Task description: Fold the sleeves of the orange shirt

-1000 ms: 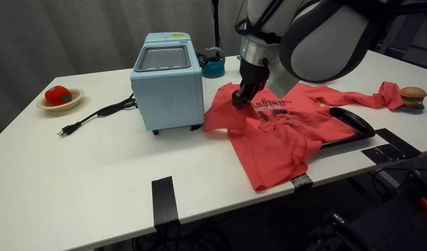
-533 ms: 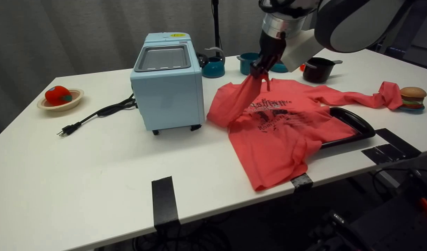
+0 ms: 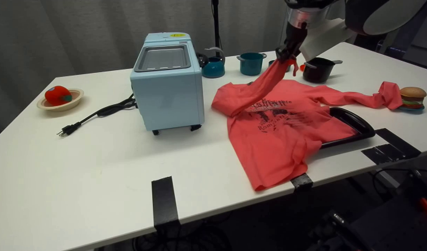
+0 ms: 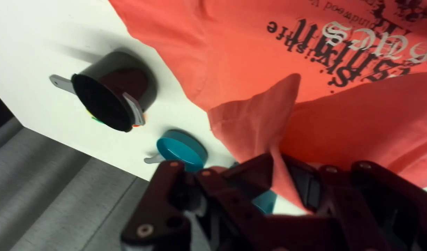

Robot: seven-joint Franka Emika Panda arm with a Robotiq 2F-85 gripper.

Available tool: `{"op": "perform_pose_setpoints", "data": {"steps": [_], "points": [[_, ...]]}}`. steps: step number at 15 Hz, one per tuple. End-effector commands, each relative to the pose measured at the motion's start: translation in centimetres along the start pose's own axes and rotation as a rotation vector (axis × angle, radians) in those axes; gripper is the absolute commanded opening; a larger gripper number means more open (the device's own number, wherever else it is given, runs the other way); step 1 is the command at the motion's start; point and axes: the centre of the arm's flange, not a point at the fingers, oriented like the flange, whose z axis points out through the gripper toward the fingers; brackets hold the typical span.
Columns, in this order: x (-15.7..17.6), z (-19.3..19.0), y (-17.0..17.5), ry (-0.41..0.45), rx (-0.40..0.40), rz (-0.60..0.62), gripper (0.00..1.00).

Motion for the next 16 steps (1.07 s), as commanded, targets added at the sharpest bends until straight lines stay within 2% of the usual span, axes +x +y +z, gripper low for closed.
{"op": "perform_pose_setpoints", "data": {"steps": [1, 3, 4, 5, 9, 15, 16], "points": [[-0.5, 0.4, 2.8, 0.001, -0.075, 0.081, 0.0], [-0.2, 1.1, 3.9, -0.002, -0.099, 0.108, 0.0], [-0.1, 1.4, 4.1, -0.013, -0.1, 0.113, 0.25], [-0.1, 1.5, 4.4, -0.018, -0.095, 0.119, 0.26], [-0.3, 1.5, 4.4, -0.04, -0.052, 0.118, 0.56], [-1.3, 0.2, 4.5, -0.054, -0.03, 0.096, 0.99], [-1.2, -0.2, 4.9, -0.063, -0.02, 0.092, 1.0]]}}
